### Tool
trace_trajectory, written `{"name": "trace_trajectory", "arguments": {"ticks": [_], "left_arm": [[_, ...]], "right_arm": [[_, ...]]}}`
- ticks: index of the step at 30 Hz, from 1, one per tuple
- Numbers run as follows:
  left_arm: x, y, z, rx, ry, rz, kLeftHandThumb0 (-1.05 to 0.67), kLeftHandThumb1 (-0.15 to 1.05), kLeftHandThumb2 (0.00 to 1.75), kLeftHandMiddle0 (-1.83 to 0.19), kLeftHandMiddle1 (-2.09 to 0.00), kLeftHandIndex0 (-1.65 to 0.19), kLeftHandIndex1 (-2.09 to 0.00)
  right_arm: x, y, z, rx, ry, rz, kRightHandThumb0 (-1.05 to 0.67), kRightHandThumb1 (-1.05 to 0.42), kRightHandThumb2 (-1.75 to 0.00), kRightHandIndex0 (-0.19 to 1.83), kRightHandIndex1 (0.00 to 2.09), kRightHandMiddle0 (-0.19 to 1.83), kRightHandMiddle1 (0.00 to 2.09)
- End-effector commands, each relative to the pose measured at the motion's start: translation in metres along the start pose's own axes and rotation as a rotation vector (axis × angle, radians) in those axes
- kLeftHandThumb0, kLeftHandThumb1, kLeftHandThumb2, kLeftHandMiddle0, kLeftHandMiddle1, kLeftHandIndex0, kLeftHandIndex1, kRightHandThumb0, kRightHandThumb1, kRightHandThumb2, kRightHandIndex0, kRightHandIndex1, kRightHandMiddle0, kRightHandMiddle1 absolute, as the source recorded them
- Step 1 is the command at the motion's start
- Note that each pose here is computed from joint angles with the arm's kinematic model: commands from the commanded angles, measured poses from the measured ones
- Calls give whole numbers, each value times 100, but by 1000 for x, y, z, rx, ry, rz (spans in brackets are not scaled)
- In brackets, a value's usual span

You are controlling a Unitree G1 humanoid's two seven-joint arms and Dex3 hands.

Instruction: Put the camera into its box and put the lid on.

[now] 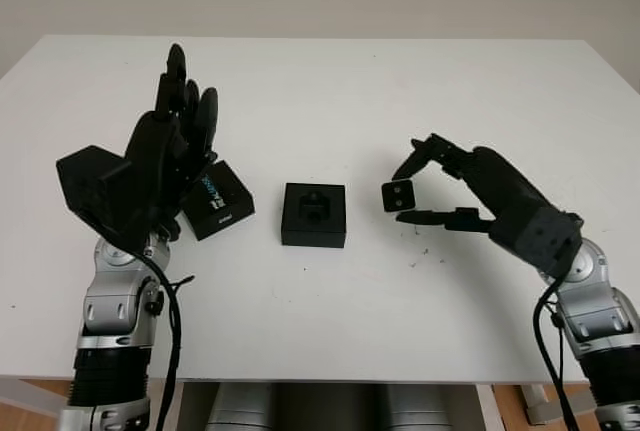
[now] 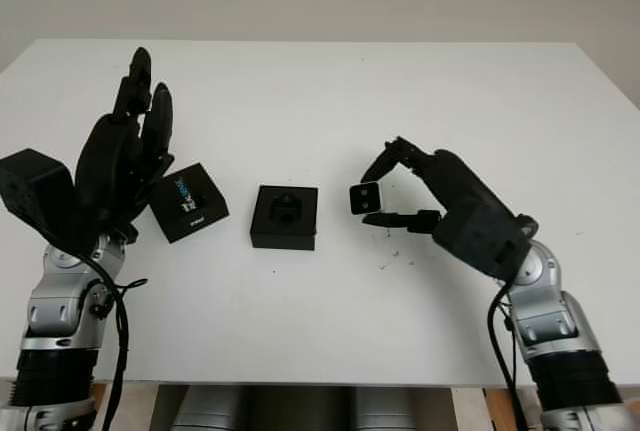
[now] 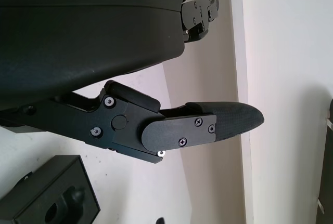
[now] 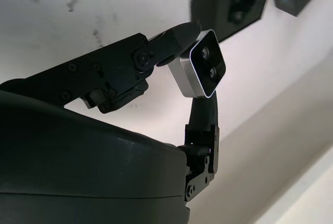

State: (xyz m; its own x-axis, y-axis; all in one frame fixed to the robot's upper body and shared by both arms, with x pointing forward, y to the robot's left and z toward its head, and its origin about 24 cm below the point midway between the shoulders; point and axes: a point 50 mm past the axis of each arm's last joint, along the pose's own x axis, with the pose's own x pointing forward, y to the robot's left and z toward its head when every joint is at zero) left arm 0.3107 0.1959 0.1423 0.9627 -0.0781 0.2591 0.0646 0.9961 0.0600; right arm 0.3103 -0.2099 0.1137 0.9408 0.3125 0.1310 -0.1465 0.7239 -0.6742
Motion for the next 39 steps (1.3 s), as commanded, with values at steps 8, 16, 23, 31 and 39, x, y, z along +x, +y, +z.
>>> {"name": "trace_trajectory", "arguments": {"ticks": [8, 16, 23, 31, 39], "left_arm": [[1, 3, 3, 16, -16, 5, -72, 105, 54, 19, 0, 19, 0], [0, 2, 3, 1, -13, 7, -73, 105, 54, 19, 0, 19, 0], [-1, 4, 3, 5, -17, 12, -73, 105, 54, 19, 0, 19, 0], [-3, 5, 3, 8, -13, 18, -73, 105, 54, 19, 0, 19, 0], [-3, 6, 3, 13, -7, 12, -72, 105, 54, 19, -1, 19, 0]], "right_arm": [[29, 18, 16, 99, -94, -65, -43, -95, -5, 17, 3, 33, 160], [50, 45, 21, 247, -64, -33, -45, -93, -5, 17, 4, 38, 160], [58, 68, 21, 384, 10, 13, -46, -93, -5, 17, 5, 35, 163], [54, 85, 19, 474, 90, 55, -47, -93, -5, 20, 6, 34, 165], [46, 91, 19, 521, 119, 58, -46, -93, -5, 19, 6, 35, 166]]}}
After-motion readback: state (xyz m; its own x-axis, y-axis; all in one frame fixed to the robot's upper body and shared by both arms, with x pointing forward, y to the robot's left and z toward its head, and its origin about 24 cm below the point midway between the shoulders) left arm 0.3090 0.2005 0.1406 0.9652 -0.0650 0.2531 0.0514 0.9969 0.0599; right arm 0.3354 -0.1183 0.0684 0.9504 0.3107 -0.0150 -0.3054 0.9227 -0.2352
